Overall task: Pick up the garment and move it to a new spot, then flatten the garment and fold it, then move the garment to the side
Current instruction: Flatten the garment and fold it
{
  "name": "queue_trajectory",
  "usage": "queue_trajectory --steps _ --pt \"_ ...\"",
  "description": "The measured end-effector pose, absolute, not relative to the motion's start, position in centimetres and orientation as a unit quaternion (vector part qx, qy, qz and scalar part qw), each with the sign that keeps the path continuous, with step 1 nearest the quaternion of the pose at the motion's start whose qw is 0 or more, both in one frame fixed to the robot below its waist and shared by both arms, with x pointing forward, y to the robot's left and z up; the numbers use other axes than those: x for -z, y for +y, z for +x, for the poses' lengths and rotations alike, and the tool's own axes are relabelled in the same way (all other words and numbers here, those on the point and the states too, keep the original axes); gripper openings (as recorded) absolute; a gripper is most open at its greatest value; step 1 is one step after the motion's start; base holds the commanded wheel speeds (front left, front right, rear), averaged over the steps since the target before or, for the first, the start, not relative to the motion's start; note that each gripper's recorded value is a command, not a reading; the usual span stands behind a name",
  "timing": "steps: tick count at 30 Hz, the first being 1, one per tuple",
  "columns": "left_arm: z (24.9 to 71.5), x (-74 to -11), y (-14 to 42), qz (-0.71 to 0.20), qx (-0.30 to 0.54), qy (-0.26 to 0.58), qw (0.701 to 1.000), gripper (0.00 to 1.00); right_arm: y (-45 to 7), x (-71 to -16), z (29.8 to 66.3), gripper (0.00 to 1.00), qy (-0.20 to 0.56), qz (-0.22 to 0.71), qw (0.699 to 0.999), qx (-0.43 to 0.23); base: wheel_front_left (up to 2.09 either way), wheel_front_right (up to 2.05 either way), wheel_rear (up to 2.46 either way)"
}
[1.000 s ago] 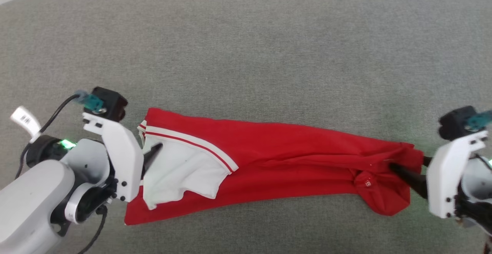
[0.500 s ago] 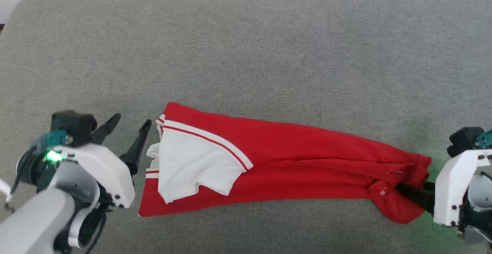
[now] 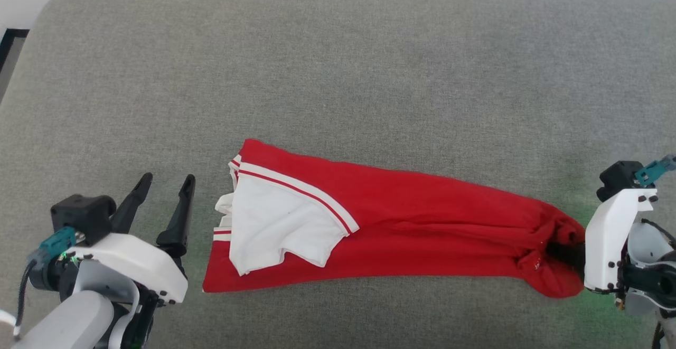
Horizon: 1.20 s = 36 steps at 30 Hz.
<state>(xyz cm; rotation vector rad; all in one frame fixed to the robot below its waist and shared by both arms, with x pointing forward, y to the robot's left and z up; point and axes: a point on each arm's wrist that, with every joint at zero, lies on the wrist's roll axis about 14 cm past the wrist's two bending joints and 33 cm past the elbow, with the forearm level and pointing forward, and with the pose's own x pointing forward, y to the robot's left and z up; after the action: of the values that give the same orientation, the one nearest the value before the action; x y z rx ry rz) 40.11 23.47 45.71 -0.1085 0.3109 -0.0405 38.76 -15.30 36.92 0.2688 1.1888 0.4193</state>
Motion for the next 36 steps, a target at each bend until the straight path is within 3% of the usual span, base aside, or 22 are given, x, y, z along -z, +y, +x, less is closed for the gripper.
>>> queue_trajectory --steps 6,16,24,29,36 --pt "39.1 -46.1 24.3 -0.071 -0.006 0.130 0.989 1.00 -17.3 -38.7 40.5 0.00 0.523 0.123 0.824 -0.178 0.00 0.00 0.00" --pt "36.7 -45.5 24.4 -0.099 -0.027 0.126 0.987 1.00 -26.2 -41.9 43.4 0.00 0.475 0.108 0.870 -0.069 0.00 0.00 0.00" --pt "35.6 -45.9 25.2 -0.114 -0.050 0.104 0.987 1.00 -31.2 -42.2 43.6 0.00 0.476 0.101 0.874 0.006 0.00 0.00 0.00" --pt "34.9 -45.7 25.3 -0.124 -0.059 0.100 0.985 1.00 -29.6 -42.8 43.8 0.00 0.474 0.099 0.875 -0.020 0.00 0.00 0.00" --pt "34.3 -45.6 25.5 -0.126 -0.066 0.094 0.985 1.00 -22.9 -45.1 43.6 0.00 0.442 0.105 0.881 -0.133 0.00 0.00 0.00"
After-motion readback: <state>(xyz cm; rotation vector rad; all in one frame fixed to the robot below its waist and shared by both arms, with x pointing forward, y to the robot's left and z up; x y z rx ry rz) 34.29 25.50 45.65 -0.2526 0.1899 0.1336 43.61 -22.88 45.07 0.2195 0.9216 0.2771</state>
